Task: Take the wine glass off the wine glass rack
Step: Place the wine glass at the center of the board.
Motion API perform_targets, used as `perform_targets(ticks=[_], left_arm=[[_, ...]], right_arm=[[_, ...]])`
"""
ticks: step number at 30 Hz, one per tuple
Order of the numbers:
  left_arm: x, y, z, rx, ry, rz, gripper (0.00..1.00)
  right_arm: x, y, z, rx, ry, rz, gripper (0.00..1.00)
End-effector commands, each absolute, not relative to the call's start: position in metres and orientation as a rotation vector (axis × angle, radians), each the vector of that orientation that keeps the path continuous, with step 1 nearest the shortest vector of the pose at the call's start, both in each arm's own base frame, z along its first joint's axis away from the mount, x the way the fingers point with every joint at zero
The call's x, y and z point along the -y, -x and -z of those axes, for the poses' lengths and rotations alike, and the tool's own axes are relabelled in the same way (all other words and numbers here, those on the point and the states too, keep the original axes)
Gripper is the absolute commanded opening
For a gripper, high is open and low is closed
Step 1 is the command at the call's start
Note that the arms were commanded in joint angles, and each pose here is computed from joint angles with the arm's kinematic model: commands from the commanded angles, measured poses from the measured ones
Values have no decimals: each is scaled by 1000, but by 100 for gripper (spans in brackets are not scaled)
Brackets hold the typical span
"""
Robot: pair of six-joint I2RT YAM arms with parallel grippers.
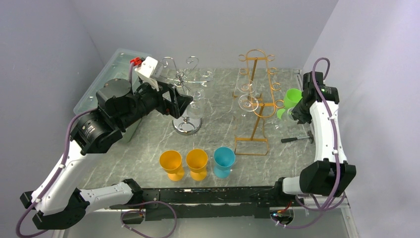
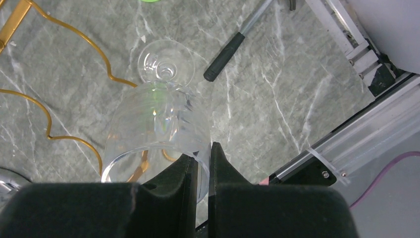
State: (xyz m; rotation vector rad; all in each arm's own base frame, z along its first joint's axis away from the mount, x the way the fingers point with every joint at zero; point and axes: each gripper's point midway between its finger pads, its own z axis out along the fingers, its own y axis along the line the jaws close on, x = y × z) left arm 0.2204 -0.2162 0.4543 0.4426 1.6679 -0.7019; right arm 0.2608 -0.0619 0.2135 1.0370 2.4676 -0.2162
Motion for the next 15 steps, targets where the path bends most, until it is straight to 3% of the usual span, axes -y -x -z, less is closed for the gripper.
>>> perform_targets(ticks=[1, 15], left_arm=[[212, -220, -461, -1633, -445, 685, 99], [208, -219, -461, -1629, -438, 675, 99]], right_arm=[[64, -281, -211, -2448, -1016, 185, 0], [72, -284, -168, -2556, -1053, 235, 0]])
